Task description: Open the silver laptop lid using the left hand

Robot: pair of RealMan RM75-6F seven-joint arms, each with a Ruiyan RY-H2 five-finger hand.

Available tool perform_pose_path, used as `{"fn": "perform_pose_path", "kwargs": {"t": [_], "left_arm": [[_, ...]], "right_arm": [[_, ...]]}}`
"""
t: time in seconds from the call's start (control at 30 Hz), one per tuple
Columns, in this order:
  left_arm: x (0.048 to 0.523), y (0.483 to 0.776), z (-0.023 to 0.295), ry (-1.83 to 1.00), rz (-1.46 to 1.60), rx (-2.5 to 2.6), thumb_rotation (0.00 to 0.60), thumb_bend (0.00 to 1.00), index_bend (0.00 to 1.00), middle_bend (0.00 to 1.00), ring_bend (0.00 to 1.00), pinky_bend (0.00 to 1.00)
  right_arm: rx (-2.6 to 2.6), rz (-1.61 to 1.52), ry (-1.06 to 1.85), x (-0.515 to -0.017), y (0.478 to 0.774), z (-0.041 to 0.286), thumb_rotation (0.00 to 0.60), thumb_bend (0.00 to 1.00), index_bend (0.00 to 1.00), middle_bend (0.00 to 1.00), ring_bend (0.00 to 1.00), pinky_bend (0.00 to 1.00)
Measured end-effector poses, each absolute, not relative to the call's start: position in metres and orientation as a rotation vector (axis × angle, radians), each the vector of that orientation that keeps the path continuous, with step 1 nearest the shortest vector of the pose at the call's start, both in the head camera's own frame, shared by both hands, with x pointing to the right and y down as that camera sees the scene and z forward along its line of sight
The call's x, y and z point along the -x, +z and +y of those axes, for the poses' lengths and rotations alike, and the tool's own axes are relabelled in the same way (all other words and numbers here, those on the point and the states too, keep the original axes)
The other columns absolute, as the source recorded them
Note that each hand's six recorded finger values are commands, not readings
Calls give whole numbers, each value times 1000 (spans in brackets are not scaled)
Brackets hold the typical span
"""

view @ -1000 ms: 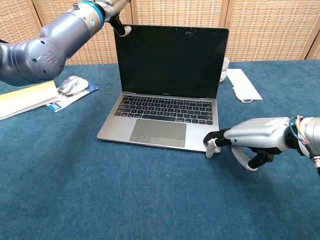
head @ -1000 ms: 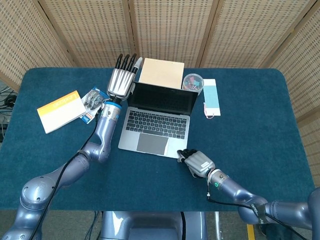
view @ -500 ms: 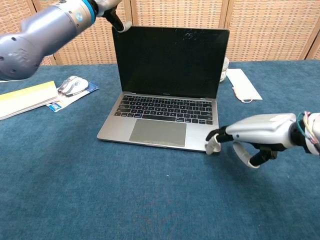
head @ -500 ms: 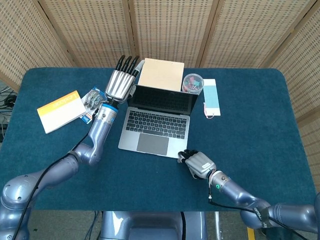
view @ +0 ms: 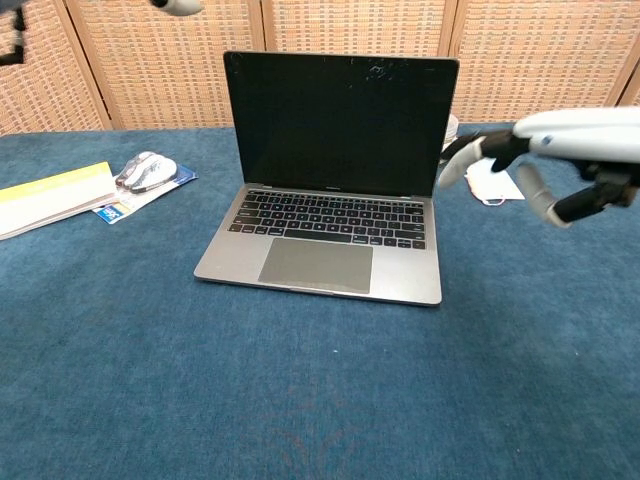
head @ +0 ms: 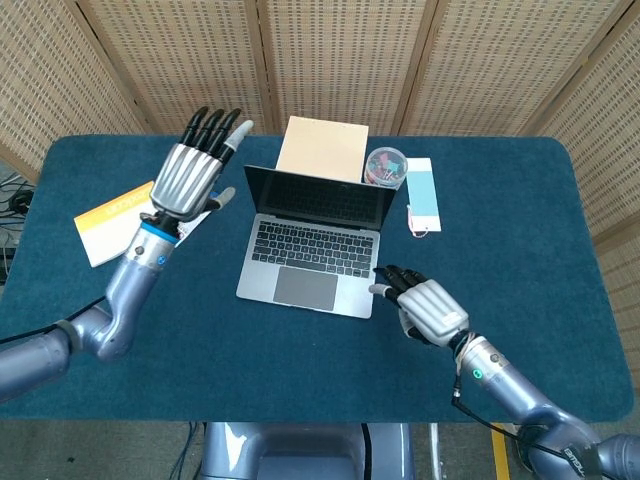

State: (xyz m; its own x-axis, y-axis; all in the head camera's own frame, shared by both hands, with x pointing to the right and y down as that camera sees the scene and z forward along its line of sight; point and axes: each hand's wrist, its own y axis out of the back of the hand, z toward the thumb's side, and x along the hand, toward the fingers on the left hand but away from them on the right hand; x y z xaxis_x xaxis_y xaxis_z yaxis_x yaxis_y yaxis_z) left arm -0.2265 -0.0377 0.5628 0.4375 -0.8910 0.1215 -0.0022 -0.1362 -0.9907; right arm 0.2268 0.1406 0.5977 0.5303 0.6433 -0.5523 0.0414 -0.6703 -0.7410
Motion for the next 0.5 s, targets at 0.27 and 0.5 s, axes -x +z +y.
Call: {"fn": "perform_pose_path", "kwargs": {"t": [0.27,0.5], "left_arm": [[322,557,12,-1104,990,1554,600,0,0,0,0,0],[382,553,74,-1271,1114,1613,600,0,0,0,0,0]], "right_arm": [[1894,-889,1176,-314,570,144,600,631,190,69,1,140],[1722,-1157,1258,-396,559,177,600,9,72,0,0,0]]}}
